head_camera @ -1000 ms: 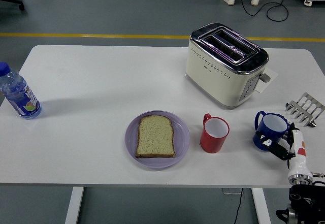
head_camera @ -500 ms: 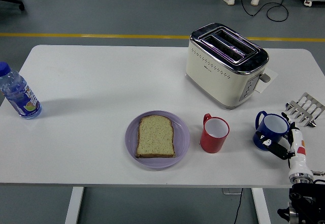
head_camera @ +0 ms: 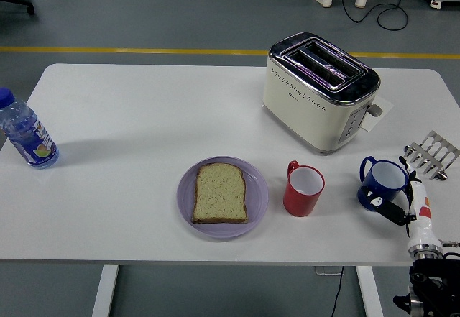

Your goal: Pick up the cup,pour liquid into bread,place the cup on the desk

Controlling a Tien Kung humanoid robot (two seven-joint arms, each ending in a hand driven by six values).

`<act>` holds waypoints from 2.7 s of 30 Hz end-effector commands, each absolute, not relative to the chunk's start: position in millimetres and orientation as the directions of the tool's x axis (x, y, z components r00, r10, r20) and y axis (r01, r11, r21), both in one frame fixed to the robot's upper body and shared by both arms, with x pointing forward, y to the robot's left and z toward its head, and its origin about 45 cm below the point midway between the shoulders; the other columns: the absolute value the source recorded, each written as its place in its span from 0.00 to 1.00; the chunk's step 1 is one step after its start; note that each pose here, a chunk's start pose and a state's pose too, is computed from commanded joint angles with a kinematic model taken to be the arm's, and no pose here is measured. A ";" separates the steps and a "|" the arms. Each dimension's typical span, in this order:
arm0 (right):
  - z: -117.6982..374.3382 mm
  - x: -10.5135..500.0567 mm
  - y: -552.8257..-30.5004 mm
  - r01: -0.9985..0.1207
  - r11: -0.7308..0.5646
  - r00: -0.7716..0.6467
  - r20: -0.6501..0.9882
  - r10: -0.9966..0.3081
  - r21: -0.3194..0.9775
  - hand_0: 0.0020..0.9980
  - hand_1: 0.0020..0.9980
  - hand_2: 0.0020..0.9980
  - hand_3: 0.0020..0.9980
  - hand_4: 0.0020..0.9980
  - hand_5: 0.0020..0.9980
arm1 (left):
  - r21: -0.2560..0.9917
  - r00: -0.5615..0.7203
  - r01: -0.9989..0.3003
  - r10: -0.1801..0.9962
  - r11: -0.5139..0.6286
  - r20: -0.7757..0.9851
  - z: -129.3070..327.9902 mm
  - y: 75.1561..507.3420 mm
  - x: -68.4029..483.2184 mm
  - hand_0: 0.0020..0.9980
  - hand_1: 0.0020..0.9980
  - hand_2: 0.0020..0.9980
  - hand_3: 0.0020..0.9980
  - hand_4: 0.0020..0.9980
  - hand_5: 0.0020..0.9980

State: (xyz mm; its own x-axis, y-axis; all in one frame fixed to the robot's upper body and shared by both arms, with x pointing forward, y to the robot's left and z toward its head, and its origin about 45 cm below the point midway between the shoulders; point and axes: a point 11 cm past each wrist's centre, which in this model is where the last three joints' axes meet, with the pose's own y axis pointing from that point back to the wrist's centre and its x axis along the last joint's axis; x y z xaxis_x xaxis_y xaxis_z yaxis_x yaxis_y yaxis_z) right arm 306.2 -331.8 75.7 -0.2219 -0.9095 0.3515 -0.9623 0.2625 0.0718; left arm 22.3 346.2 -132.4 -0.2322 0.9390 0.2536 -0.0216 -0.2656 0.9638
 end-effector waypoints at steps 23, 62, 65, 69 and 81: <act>140.7 308.0 -329.6 -0.958 0.259 -0.287 0.326 -0.901 -0.127 0.93 0.82 0.93 0.99 0.93 0.08 | 0.963 -0.231 -0.025 0.939 -0.267 0.254 -132.1 346.9 24.4 0.64 0.65 0.65 0.51 0.24 0.85; 172.2 302.0 -409.0 -0.896 0.419 -0.351 -0.812 -0.466 0.147 0.69 0.60 0.64 0.59 0.56 0.14 | 0.964 -0.216 -0.016 0.942 -0.266 0.257 -132.7 346.2 18.1 0.64 0.65 0.65 0.51 0.24 0.85; 167.0 302.6 -408.8 -0.899 0.396 -0.369 -0.806 -0.463 0.184 0.68 0.59 0.63 0.59 0.55 0.15 | 0.964 -0.220 -0.020 0.942 -0.266 0.256 -132.5 346.3 20.4 0.64 0.65 0.65 0.51 0.24 0.86; 163.7 303.4 -409.2 -0.905 0.367 -0.381 -0.797 -0.469 0.216 0.68 0.59 0.63 0.59 0.55 0.15 | 0.964 -0.222 -0.023 0.941 -0.266 0.255 -132.3 346.3 22.6 0.64 0.65 0.65 0.51 0.24 0.86; 161.0 303.8 -409.9 -0.901 0.367 -0.392 -0.795 -0.462 0.231 0.66 0.57 0.62 0.59 0.55 0.15 | 0.963 -0.225 -0.027 0.941 -0.266 0.254 -132.1 346.4 25.3 0.63 0.65 0.65 0.51 0.24 0.86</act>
State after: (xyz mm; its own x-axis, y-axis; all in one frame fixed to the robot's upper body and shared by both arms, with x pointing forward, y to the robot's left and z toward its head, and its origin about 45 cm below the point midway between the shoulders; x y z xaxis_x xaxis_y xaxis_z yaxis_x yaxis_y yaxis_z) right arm 303.8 -409.9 161.0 -0.3923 -0.4620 -0.7954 -0.9009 0.3673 0.2310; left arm 25.3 346.4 -132.1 -0.2254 0.9406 0.2537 -0.0271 -0.2664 0.9635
